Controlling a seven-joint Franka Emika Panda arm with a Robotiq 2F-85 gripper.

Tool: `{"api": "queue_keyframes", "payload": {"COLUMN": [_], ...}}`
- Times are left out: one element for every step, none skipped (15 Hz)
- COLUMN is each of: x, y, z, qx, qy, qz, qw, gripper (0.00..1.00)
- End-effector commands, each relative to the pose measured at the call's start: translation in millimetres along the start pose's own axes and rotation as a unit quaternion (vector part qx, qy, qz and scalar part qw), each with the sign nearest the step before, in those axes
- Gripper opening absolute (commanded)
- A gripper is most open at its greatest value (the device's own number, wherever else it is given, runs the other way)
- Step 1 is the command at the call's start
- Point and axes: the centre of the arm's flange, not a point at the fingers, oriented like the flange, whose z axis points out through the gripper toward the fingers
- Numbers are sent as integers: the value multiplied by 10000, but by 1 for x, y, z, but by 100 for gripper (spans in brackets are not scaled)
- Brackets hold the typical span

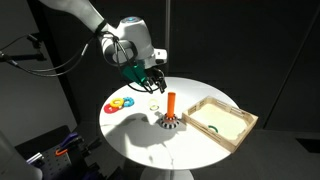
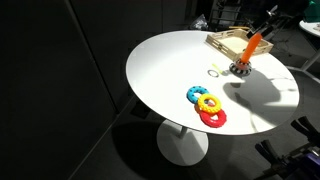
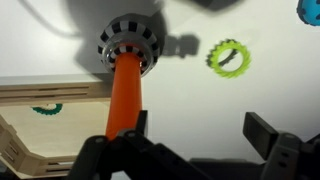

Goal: Put the light green ring on the table

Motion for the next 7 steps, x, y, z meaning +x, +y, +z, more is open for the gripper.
{"api": "queue_keyframes", "payload": {"x": [-3,-4,-5,-6,-9,-10,-11], "y": [14,16,19,22,17,20,21], "z": [-12,-12,-12,-13,-1,-2,-3], "qx": [103,106,118,141,97,108,110], "qy": [-394,-487,-578,-666,-537,-599,-619], "qz": [19,43,71,108,168,192,205], "qw": [9992,9987,9982,9976,9984,9980,9978], "gripper": [100,100,100,100,100,100,100]}}
